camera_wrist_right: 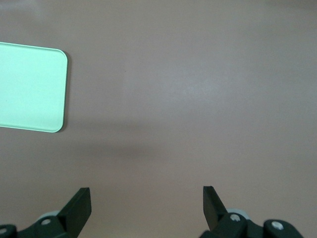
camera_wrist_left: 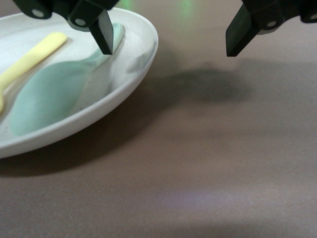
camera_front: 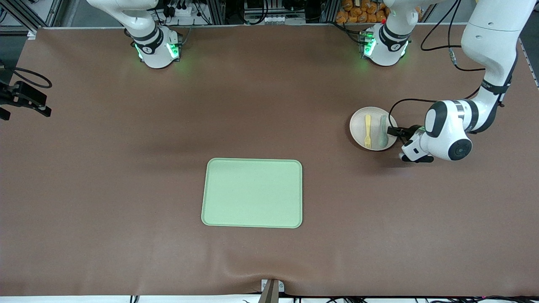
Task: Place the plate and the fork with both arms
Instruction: 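Close the left gripper on the plate rim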
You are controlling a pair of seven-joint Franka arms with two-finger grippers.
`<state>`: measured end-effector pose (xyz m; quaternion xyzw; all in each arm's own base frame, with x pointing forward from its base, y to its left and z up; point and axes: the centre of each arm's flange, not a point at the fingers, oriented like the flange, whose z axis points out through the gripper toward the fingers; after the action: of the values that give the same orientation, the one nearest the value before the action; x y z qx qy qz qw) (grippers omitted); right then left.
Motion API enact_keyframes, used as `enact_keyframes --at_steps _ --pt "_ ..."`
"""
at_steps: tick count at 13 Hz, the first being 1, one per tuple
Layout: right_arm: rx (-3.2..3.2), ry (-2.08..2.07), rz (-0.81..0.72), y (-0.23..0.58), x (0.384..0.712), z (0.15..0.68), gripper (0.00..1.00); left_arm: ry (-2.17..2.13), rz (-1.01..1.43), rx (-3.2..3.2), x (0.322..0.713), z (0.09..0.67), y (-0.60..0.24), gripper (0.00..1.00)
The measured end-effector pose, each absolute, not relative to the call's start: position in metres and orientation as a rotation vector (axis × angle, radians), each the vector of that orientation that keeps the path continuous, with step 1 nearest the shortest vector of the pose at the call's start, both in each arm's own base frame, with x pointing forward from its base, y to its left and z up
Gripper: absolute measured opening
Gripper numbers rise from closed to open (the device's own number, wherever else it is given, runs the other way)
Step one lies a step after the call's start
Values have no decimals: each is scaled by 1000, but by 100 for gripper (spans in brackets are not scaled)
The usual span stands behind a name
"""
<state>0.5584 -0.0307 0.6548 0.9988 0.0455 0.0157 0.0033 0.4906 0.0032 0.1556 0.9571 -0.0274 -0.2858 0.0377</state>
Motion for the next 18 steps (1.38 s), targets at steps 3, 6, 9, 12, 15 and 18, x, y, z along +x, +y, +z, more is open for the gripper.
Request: enact_keyframes --at_steps 3,6,9,12,15,18 --pt "3131 143 49 -31 558 655 100 -84 -871 2939 489 154 3 94" --pt "3131 143 49 -31 558 655 100 -84 -871 2939 489 154 3 61" --pt "3131 142 49 -31 558 655 100 -85 -869 2939 489 154 3 59" --pt "3131 142 49 -31 558 655 100 -83 -863 2935 490 154 0 55" --pt "3132 141 49 -31 558 655 100 -90 -861 2933 490 154 -3 50" --pt "3132 141 49 -31 558 655 100 -90 -862 2930 490 156 -4 17"
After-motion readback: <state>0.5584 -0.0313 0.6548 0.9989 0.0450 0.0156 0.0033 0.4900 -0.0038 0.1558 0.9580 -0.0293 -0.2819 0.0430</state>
